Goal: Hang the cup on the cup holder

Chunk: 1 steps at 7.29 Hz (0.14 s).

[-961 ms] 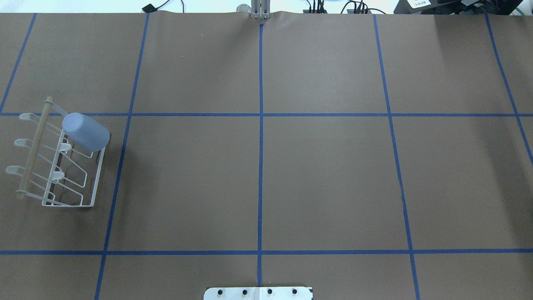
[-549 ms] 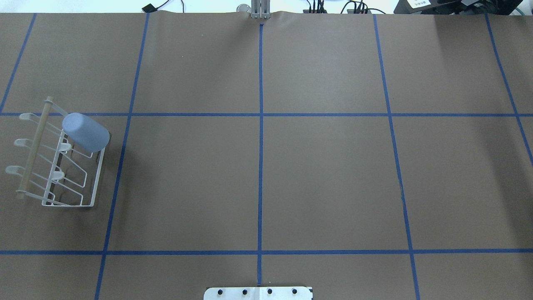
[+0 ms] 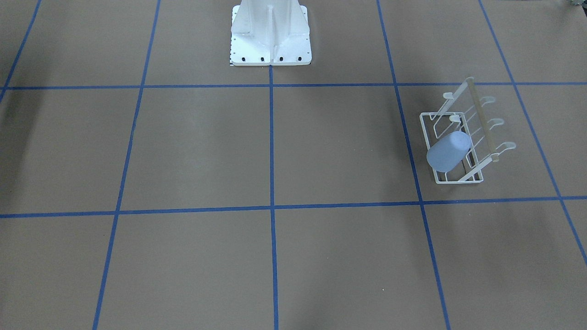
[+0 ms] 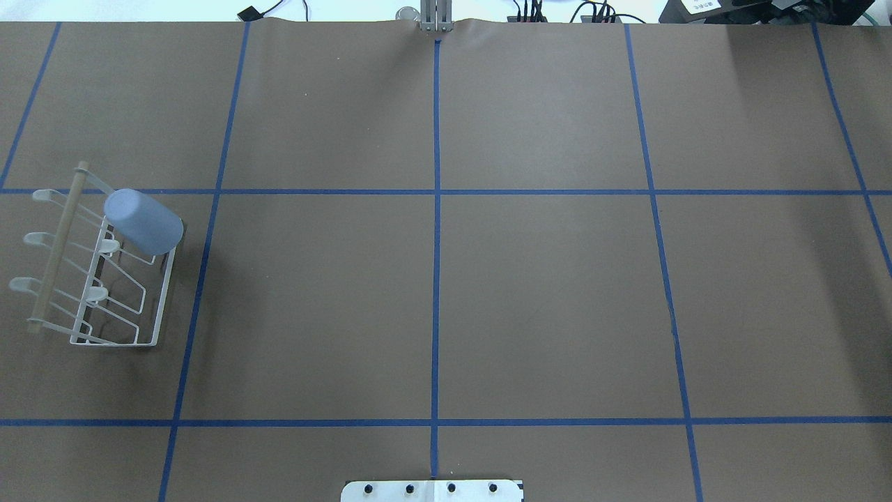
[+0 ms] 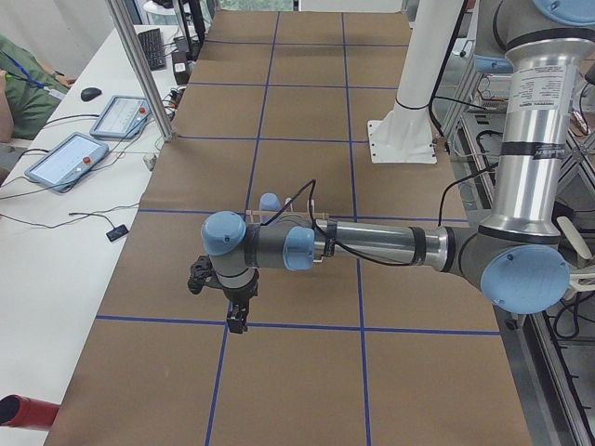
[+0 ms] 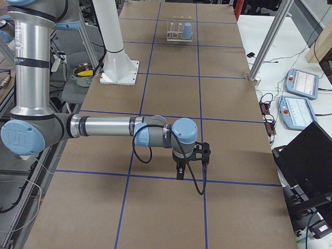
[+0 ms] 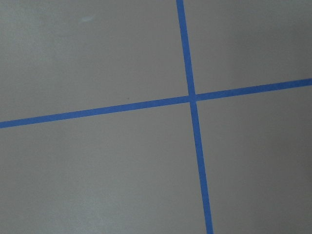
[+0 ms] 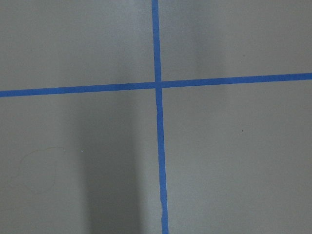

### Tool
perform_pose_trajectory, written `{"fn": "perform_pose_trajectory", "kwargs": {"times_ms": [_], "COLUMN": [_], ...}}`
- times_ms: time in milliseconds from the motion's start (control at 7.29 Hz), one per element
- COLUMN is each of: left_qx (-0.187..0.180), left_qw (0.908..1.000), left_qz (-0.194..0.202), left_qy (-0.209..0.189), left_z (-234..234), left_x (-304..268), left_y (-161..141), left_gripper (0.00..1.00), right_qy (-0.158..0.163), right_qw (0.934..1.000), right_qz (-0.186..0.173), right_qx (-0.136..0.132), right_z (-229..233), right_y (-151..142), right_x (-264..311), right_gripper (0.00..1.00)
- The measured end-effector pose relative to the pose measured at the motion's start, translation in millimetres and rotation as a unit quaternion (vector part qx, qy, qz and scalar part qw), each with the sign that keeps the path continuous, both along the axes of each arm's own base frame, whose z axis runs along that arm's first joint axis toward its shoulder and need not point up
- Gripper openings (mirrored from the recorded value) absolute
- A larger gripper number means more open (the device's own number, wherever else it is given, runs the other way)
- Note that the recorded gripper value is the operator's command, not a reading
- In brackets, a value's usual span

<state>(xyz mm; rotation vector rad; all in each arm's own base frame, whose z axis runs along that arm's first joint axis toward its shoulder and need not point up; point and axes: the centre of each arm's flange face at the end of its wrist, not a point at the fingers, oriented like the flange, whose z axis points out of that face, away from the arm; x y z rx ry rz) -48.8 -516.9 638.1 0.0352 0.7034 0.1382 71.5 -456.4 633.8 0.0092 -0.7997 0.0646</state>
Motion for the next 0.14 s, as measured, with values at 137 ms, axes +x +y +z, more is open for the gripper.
{"fn": "perform_pose_trajectory", "kwargs": {"times_ms": [137], "left_qx": [0.000], "left_qw": [1.0000], "left_qz": [0.000], "left_qy": [0.000], "left_z": [0.0], "left_x": [0.0], "left_y": [-0.1], "left_gripper": [0.98], "right_qy": [0.000], "right_qw": [1.0000], "right_qz": [0.000], "right_qx": [0.001], "right_z": [-0.6], "right_y": [-0.3], "right_x": [0.0], "right_gripper": [1.00]}}
